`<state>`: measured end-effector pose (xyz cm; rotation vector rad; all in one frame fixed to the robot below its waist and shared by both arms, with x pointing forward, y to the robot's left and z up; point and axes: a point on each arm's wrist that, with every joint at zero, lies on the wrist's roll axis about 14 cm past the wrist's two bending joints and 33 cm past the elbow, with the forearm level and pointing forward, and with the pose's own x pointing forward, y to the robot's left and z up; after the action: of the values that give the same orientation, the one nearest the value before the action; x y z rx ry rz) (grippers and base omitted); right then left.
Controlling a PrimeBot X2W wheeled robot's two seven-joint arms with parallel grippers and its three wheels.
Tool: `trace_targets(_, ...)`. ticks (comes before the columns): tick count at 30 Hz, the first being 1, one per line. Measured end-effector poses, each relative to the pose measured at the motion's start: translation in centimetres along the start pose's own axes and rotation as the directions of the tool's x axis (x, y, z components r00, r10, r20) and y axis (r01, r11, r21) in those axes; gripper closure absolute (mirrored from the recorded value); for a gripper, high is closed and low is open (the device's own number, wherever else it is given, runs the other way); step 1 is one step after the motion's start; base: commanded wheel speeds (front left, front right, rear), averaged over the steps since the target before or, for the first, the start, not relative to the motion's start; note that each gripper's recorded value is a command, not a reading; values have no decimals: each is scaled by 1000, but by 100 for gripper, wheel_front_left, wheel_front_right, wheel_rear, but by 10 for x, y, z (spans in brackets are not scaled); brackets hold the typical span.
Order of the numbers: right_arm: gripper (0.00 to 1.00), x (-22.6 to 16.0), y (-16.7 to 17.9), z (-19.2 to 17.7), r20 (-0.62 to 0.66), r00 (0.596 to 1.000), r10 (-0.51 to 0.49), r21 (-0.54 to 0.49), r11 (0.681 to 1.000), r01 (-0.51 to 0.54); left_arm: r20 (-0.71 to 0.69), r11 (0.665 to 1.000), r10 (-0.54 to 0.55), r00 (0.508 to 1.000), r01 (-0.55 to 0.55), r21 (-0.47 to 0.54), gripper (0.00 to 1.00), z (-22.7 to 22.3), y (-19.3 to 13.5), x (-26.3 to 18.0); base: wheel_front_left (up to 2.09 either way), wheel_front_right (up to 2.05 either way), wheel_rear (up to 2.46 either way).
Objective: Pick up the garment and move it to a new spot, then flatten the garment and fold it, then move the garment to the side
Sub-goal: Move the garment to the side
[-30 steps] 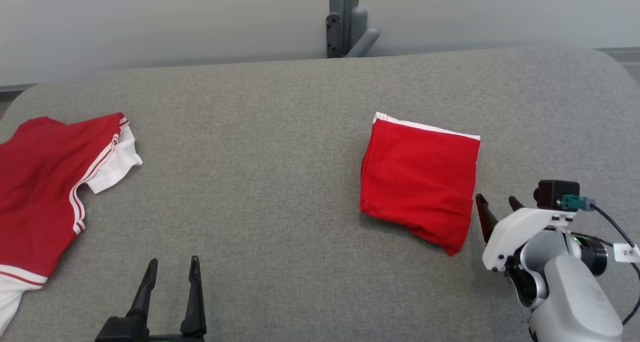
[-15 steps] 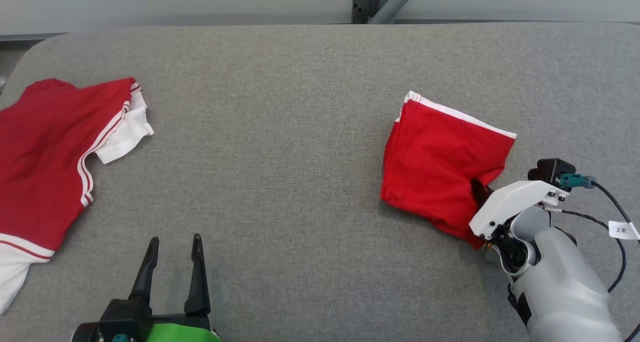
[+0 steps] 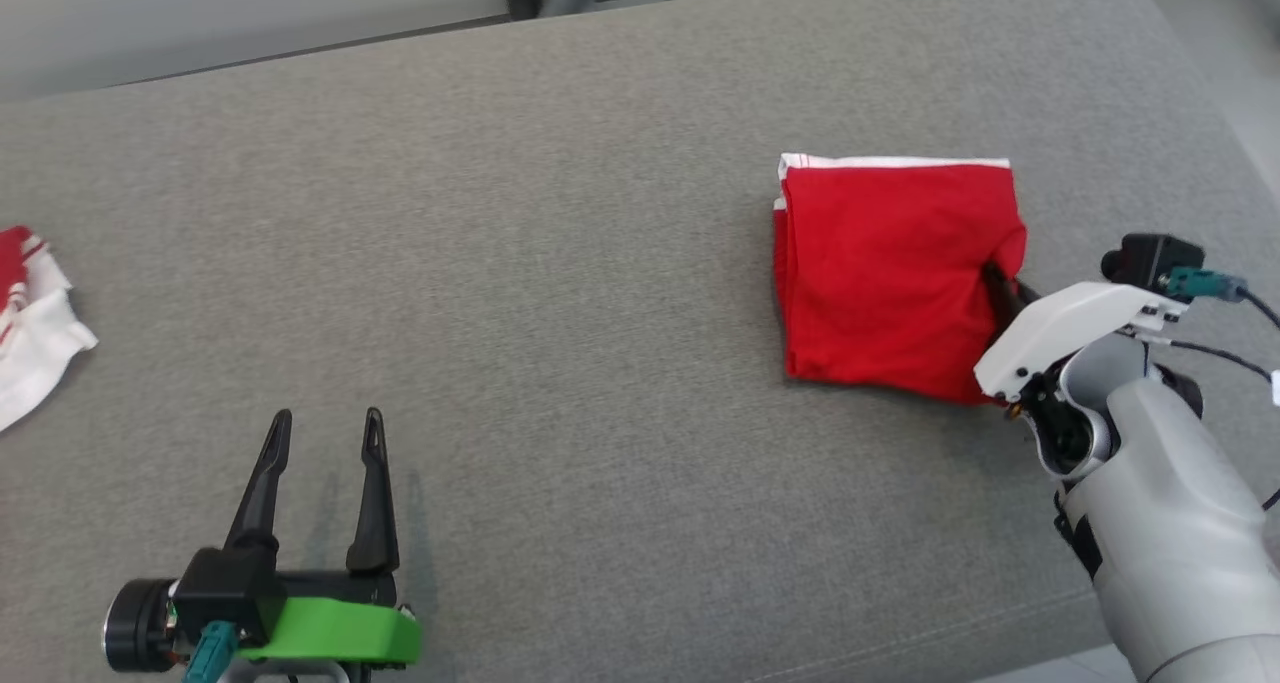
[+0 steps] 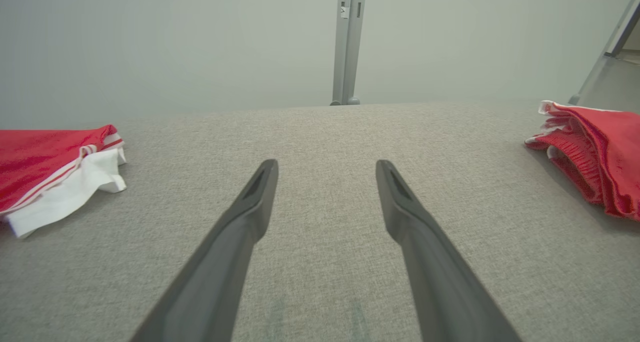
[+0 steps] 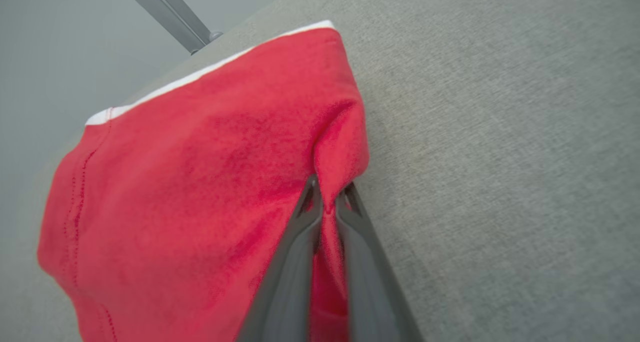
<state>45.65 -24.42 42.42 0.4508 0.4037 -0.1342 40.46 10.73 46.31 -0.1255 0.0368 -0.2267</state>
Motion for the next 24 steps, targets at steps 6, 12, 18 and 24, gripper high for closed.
trace_targets(6,100,-5,-62,42,112,985,-130,-145,979,146,2,991,-133,991,133,7,0,-9,-31,39,0,0,0)
trace_targets(12,100,6,-101,87,186,961,-205,-304,918,255,-47,988,-153,987,153,3,0,-36,-31,56,0,0,0)
trace_targets(18,100,33,-126,127,206,941,-269,-421,844,333,-129,994,-106,986,105,-9,0,-68,-12,52,0,0,0)
trace_targets(24,0,58,-147,134,171,925,-340,-500,779,379,-165,1000,-17,986,16,-4,0,-79,16,41,0,0,0)
